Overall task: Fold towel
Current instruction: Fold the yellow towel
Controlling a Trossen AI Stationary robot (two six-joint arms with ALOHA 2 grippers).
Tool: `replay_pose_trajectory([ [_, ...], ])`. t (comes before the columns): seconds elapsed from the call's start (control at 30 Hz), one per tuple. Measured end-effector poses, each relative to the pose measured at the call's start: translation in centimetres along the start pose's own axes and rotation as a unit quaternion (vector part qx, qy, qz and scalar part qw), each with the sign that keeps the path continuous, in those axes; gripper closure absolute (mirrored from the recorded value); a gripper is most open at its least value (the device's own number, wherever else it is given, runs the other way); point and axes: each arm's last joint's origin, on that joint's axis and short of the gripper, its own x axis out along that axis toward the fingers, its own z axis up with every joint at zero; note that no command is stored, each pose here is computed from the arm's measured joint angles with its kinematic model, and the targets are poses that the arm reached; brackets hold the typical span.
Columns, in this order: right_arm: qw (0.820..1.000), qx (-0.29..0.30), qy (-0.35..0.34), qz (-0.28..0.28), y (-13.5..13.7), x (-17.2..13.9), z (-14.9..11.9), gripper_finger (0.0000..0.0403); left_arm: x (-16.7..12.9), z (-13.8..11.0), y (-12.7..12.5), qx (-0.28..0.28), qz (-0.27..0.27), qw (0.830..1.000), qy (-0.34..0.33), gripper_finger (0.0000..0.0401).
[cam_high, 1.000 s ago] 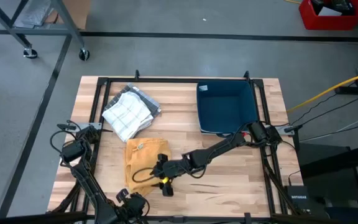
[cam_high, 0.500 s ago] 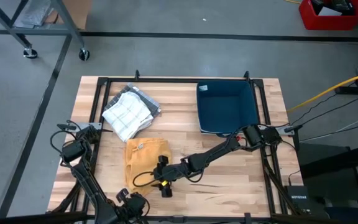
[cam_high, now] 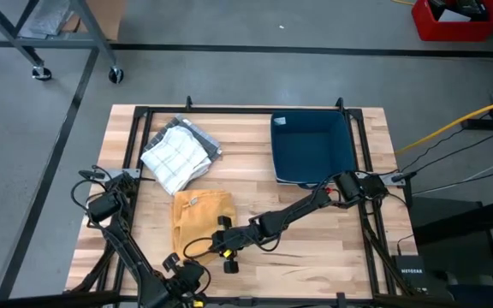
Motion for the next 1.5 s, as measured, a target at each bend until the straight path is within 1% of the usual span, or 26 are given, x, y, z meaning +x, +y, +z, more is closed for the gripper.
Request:
replay_pose_trajectory([
  [0.07, 1.000, 0.000, 0.000, 0.001, 0.0, 0.0, 0.0, 0.0384, 0.0, 0.0, 0.0, 0.001, 0.000, 1.000, 0.000, 0.0375],
  [0.13, 1.000, 0.000, -0.001, 0.002, 0.0, 0.0, 0.0, 0.0394, 0.0, 0.0, 0.0, 0.000, -0.001, 1.000, 0.000, 0.0375],
  [0.27, 1.000, 0.000, -0.007, 0.001, 0.0, 0.0, 0.1, 0.0380, 0.0, -0.1, -0.1, 0.006, -0.007, 1.000, 0.001, 0.0375],
  [0.37, 1.000, 0.001, -0.017, 0.004, 0.1, 0.0, 0.4, 0.0391, 0.0, 0.0, -0.1, 0.018, -0.006, 1.000, 0.001, 0.0375],
  [0.43, 1.000, 0.002, -0.023, 0.009, 0.2, -0.1, 0.9, 0.0396, 0.1, 0.2, -0.1, 0.023, -0.004, 1.000, 0.001, 0.0375],
  [0.57, 0.999, 0.003, -0.042, 0.009, 0.5, -0.2, 2.4, 0.0391, 0.3, 0.5, -0.1, 0.041, -0.001, 0.999, 0.002, 0.0375],
  [0.7, 0.998, 0.002, -0.060, 0.013, 0.8, -0.4, 3.8, 0.0398, 0.8, 0.8, -0.2, 0.050, 0.005, 0.998, 0.025, 0.0375],
  [0.8, 0.998, -0.001, -0.066, 0.013, 0.9, -0.6, 4.4, 0.0395, 1.8, 0.5, -0.3, 0.062, 0.016, 0.996, 0.056, 0.0375],
  [0.9, 0.998, -0.001, -0.058, 0.011, 0.9, -0.6, 4.4, 0.0394, 2.9, -0.3, -0.3, 0.068, 0.033, 0.993, 0.086, 0.0375],
  [1.0, 0.999, -0.007, -0.042, 0.007, 0.8, -0.6, 4.1, 0.0398, 3.5, -0.8, 0.0, 0.066, 0.057, 0.992, 0.087, 0.0385],
  [1.1, 1.000, -0.012, -0.020, 0.002, 0.8, -0.5, 3.7, 0.0399, 3.4, -0.7, 0.7, 0.053, 0.093, 0.991, 0.082, 0.0398],
  [1.27, 1.000, -0.013, -0.005, 0.000, 0.7, -0.5, 3.4, 0.0395, 3.0, -0.5, 1.9, 0.040, 0.156, 0.984, 0.071, 0.0398],
  [1.5, 1.000, -0.013, -0.004, 0.000, 0.8, -0.5, 3.4, 0.0396, 2.6, -0.4, 2.6, 0.027, 0.192, 0.979, 0.061, 0.0400],
])
